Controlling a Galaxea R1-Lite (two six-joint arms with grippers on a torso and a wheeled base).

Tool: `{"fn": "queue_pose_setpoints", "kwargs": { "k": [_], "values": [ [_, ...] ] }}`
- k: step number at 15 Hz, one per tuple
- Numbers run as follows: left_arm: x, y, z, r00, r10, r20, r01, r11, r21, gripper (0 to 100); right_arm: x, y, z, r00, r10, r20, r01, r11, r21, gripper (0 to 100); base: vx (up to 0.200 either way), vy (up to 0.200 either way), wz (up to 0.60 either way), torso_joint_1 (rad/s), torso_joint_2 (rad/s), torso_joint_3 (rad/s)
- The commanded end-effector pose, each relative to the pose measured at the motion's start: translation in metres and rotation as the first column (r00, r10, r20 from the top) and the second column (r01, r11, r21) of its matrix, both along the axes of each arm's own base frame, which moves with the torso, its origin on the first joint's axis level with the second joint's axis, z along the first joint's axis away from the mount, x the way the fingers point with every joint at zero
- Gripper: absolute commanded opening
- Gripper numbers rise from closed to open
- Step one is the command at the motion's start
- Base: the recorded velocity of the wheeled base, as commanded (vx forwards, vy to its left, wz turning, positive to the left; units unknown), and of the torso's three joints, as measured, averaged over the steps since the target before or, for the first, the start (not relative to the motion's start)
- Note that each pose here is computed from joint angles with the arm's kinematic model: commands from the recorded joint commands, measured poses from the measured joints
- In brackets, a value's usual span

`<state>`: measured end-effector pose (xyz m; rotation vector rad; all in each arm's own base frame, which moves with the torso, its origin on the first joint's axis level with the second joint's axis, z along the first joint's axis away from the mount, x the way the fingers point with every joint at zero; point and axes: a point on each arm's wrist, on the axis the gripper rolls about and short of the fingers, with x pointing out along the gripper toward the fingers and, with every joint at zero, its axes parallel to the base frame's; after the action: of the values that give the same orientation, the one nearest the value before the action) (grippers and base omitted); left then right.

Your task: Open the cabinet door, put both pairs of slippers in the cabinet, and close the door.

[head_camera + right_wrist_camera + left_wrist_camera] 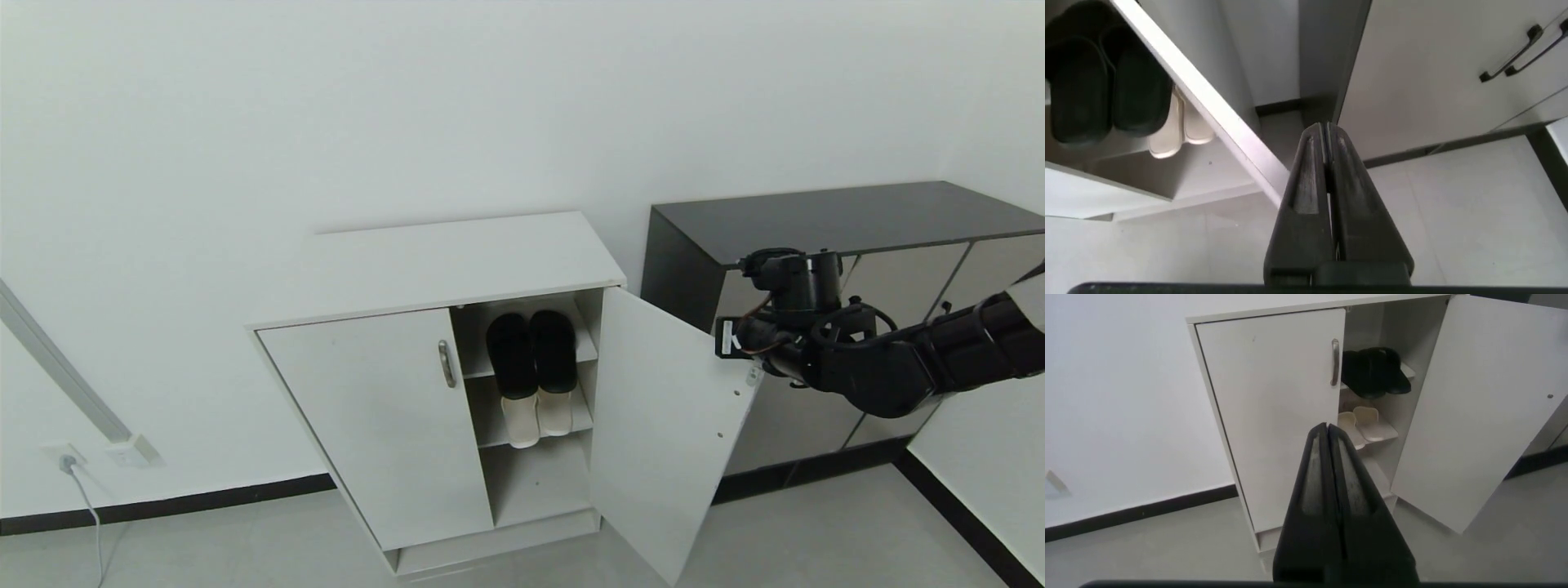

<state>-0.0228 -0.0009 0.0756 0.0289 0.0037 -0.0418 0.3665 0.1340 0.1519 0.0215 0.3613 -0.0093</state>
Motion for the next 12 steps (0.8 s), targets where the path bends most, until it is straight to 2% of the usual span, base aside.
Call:
{"fn": "queue_pose_setpoints", "kwargs": {
  "k": [1, 9, 12],
  "values": [
    [0.0, 0.0, 0.0, 1.0, 0.0, 0.0, 0.0, 1.0, 0.0, 0, -0.001, 0.0, -0.002, 1.0, 0.002, -0.008, -0.002, 1.0, -0.003, 0, 0.0, 0.0, 0.0, 0.0, 0.0, 0.0],
    [0.0, 0.0, 0.0, 1.0, 0.0, 0.0, 0.0, 1.0, 0.0, 0, -0.013, 0.0, -0.017, 0.998, 0.015, -0.064, -0.017, 1.0, -0.021, 0, 0.0, 0.0, 0.0, 0.0, 0.0, 0.0],
    [0.0, 0.0, 0.0, 1.0, 0.0, 0.0, 0.0, 1.0, 0.0, 0, -0.036, 0.02, -0.017, 0.994, 0.085, -0.062, -0.086, 0.996, -0.019, 0, 0.0, 0.0, 0.0, 0.0, 0.0, 0.0]
  ]
}}
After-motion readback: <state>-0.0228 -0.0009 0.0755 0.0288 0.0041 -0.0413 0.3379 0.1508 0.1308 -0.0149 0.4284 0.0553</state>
